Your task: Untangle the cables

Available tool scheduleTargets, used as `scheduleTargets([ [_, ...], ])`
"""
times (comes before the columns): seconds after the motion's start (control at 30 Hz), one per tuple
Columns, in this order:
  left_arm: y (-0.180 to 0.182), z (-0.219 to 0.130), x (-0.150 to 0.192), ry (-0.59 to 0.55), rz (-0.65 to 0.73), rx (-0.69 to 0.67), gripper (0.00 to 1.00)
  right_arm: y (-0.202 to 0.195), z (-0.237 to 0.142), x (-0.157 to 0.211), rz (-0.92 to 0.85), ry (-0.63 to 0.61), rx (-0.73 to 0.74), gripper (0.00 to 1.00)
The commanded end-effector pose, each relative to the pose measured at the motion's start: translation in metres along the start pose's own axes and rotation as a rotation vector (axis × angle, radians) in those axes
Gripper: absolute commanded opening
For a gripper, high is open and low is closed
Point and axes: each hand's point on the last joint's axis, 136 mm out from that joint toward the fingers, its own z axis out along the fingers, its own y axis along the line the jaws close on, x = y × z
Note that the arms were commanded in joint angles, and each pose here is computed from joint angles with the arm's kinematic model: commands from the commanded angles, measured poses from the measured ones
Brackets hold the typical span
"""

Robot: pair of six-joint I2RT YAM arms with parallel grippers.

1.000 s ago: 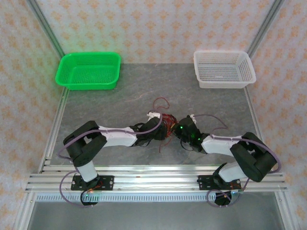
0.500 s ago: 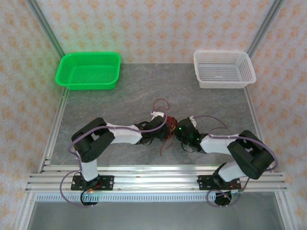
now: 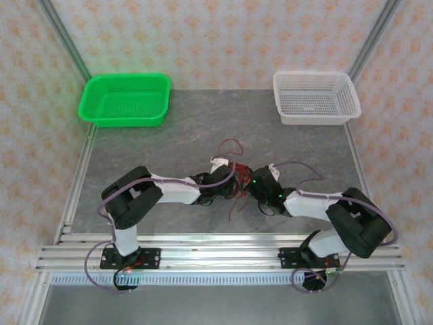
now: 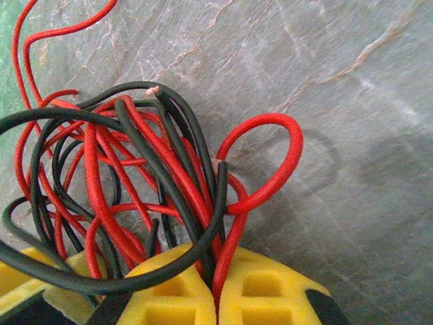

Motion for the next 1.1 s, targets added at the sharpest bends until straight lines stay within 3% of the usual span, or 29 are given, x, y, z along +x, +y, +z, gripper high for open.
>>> scheduleTargets([
  [0.0,0.078,0.001,0.043,0.125,0.027,-0.311,0.59,-0.017,-0.009,-0.013,-0.069,-0.051,0.104,0.0],
  [0.27,0.118,-0.017,0.04,0.121,-0.029,-0.452,0.63,-0.038,-0.023,-0.023,-0.126,-0.081,0.192,0.0],
  [0.77,0.155,-0.042,0.009,0.06,-0.081,-0.538,0.67,-0.052,-0.04,-0.061,-0.261,-0.143,0.366,0.01],
  [1.07,0.171,-0.041,-0.006,0.038,-0.094,-0.561,0.67,-0.052,-0.042,-0.084,-0.393,-0.172,0.515,0.07],
])
